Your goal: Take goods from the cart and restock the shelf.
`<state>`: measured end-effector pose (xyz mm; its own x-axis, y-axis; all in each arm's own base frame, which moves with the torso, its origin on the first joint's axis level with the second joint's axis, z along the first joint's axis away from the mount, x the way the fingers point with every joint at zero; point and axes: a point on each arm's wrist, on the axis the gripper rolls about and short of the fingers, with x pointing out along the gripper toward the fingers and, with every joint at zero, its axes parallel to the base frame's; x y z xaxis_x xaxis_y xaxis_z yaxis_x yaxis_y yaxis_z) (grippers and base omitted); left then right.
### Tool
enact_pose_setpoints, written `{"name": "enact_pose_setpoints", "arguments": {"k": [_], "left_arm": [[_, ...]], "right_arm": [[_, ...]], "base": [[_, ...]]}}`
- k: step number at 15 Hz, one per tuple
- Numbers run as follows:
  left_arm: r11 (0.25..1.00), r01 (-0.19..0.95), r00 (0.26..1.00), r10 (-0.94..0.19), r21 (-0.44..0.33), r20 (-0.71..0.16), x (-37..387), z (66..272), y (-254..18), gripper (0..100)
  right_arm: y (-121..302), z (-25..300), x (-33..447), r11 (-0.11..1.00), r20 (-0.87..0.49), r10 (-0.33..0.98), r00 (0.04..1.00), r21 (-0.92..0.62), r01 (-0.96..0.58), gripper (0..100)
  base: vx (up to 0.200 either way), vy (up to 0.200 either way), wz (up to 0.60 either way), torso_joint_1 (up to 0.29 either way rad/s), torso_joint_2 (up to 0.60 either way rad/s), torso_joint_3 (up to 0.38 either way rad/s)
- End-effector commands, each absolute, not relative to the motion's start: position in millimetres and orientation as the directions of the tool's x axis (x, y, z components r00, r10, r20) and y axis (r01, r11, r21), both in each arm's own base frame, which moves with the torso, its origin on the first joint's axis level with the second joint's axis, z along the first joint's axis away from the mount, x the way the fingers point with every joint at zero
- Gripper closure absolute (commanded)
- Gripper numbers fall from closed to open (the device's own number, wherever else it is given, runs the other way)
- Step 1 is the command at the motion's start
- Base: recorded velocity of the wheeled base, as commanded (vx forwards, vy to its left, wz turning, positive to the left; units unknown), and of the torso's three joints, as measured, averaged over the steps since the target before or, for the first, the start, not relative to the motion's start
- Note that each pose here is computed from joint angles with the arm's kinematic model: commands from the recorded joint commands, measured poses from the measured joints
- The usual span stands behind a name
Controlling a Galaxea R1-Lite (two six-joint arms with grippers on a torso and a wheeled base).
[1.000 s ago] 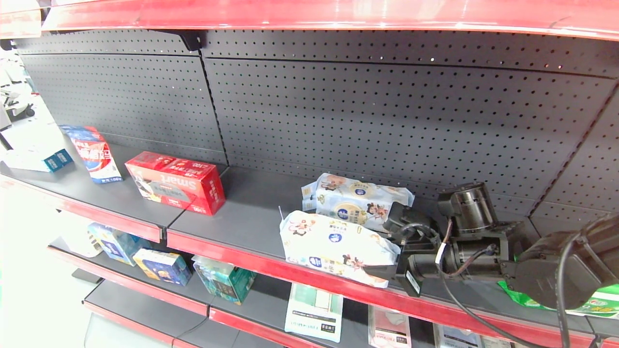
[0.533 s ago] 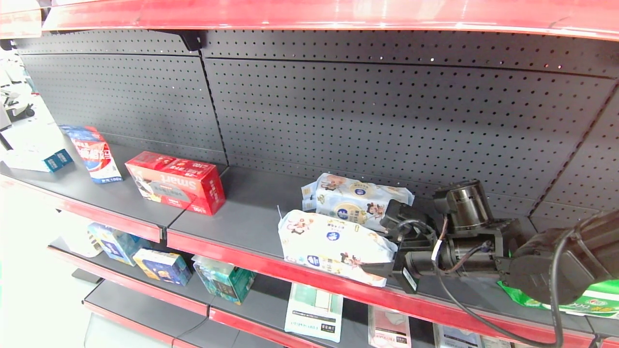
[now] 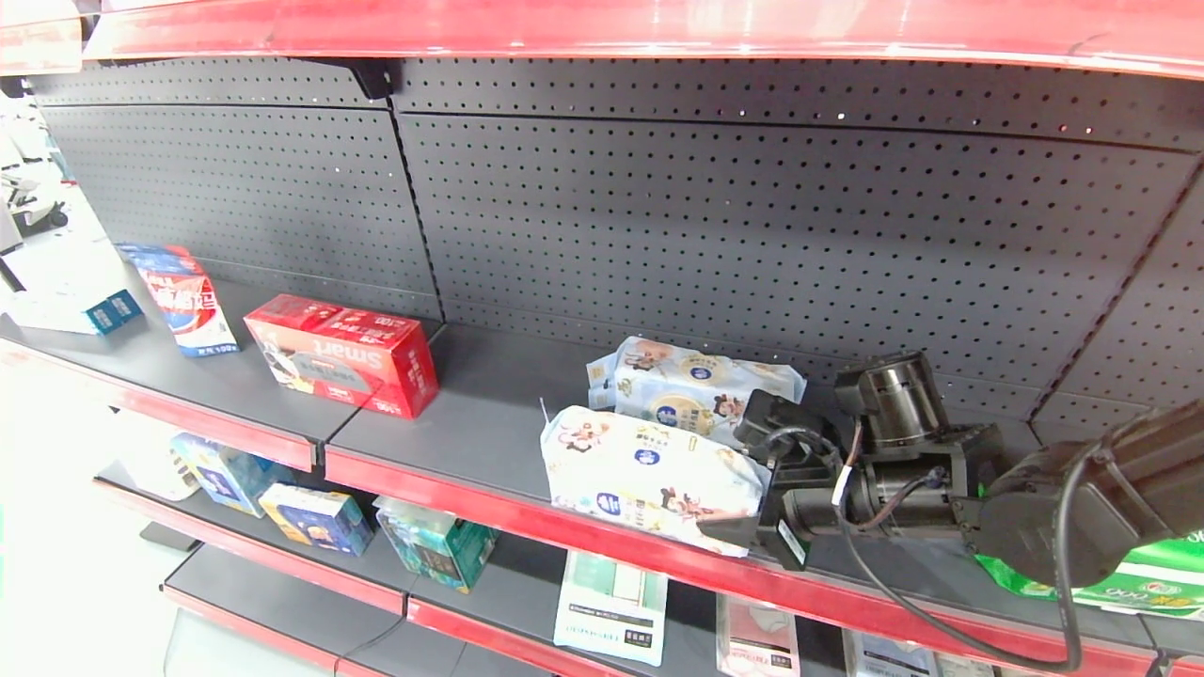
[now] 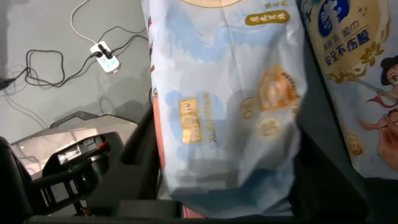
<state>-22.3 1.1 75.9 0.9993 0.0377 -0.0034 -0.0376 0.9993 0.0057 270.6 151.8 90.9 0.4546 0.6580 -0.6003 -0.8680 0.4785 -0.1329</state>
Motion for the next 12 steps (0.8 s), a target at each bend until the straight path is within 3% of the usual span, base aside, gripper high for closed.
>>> {"name": "enact_pose_setpoints", "arguments": {"k": [1,12], "left_arm": [[0.999,-0.038,0.999,0.038,0.005,-0.005,-22,76,1,0],[0.999,-0.038,0.999,0.038,0.005,-0.005,-22,76,1,0]], "right_arm": [[152,92,271,0.480,-0.596,0.659,0.459,-0.137,-0.866,0],[130,108,261,0.532,-0.569,0.644,0.512,-0.148,-0.833,0]], "base": [[0.000,0.000,0.00,0.000,0.00,0.000],[0.000,0.000,0.00,0.000,0.00,0.000]]}}
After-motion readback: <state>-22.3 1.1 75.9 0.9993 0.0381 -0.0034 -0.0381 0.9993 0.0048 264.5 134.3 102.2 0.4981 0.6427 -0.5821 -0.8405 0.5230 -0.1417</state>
